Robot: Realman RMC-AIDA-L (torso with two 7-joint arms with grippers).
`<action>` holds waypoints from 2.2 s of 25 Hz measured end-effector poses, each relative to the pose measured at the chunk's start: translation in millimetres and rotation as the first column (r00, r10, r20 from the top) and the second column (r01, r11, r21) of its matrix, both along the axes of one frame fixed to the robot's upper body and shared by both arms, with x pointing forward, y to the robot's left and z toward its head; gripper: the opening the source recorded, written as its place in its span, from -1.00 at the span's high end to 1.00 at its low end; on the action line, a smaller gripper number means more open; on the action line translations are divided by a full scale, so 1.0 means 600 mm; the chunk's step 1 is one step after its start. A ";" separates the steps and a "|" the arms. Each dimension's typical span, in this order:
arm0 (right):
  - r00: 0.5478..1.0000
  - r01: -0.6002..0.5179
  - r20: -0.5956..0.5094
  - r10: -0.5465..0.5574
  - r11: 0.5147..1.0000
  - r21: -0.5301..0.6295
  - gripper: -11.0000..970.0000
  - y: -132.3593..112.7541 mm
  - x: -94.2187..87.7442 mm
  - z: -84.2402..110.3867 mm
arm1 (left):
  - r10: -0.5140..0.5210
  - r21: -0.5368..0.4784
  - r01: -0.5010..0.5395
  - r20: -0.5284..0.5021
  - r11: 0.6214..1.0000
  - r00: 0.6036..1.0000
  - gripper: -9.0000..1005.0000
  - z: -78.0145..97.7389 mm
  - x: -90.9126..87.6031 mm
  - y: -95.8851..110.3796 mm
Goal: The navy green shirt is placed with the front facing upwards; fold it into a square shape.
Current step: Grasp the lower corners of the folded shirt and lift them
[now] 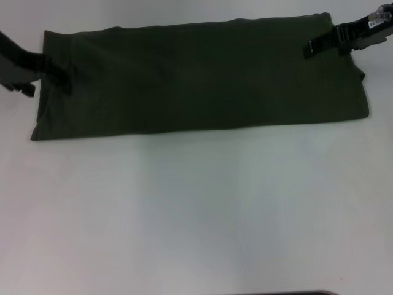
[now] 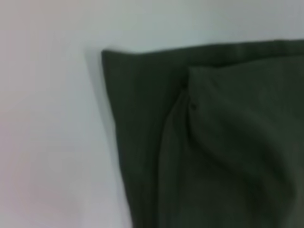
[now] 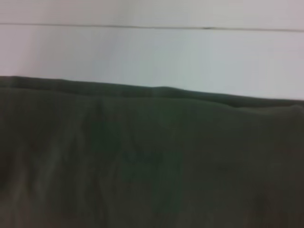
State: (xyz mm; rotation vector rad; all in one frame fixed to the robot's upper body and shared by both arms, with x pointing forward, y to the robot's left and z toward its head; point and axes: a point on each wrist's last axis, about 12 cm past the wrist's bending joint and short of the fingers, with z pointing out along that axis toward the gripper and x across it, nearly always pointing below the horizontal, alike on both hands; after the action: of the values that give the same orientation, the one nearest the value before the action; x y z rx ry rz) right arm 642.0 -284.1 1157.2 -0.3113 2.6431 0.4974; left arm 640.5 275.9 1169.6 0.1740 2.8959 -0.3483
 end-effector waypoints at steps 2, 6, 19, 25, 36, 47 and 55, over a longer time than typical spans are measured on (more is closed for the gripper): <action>1.000 0.005 -0.003 -0.005 1.000 0.004 -0.93 -0.003 -0.001 -0.001 | 0.009 0.000 -0.009 -0.022 1.000 1.000 -0.56 -0.007 -0.007 0.009; 1.000 0.011 -0.005 -0.011 1.000 0.009 -0.93 -0.006 -0.003 -0.002 | 0.035 0.012 -0.035 -0.031 0.999 0.999 -0.56 -0.021 -0.015 0.021; 1.000 0.014 -0.009 -0.014 1.000 0.016 -0.93 -0.004 -0.002 0.000 | 0.045 0.053 -0.042 -0.057 0.998 0.997 -0.54 -0.060 -0.024 0.012; 1.000 0.024 -0.005 -0.024 0.999 0.026 -0.93 -0.009 -0.002 0.002 | 0.043 0.048 -0.040 -0.050 0.998 0.998 -0.53 -0.064 -0.022 0.005; 1.000 0.027 -0.008 -0.027 0.999 0.025 -0.93 -0.012 -0.003 0.001 | 0.020 0.067 -0.017 -0.046 0.998 0.999 -0.52 -0.065 -0.019 -0.007; 1.000 0.029 -0.008 -0.029 0.999 0.027 -0.93 -0.011 -0.002 0.003 | 0.020 0.070 -0.016 -0.049 0.997 0.999 0.32 -0.065 -0.019 -0.006; 1.000 0.027 -0.010 -0.027 0.999 0.028 -0.93 -0.009 -0.002 0.004 | 0.025 0.074 -0.021 -0.061 0.997 0.998 0.81 -0.061 -0.022 0.002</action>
State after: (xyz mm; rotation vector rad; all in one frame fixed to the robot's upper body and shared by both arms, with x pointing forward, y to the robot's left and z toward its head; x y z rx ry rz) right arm 641.0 -289.7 1159.5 -0.2646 2.6436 0.5286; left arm 627.0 277.0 1132.8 0.1442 2.9708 -0.2482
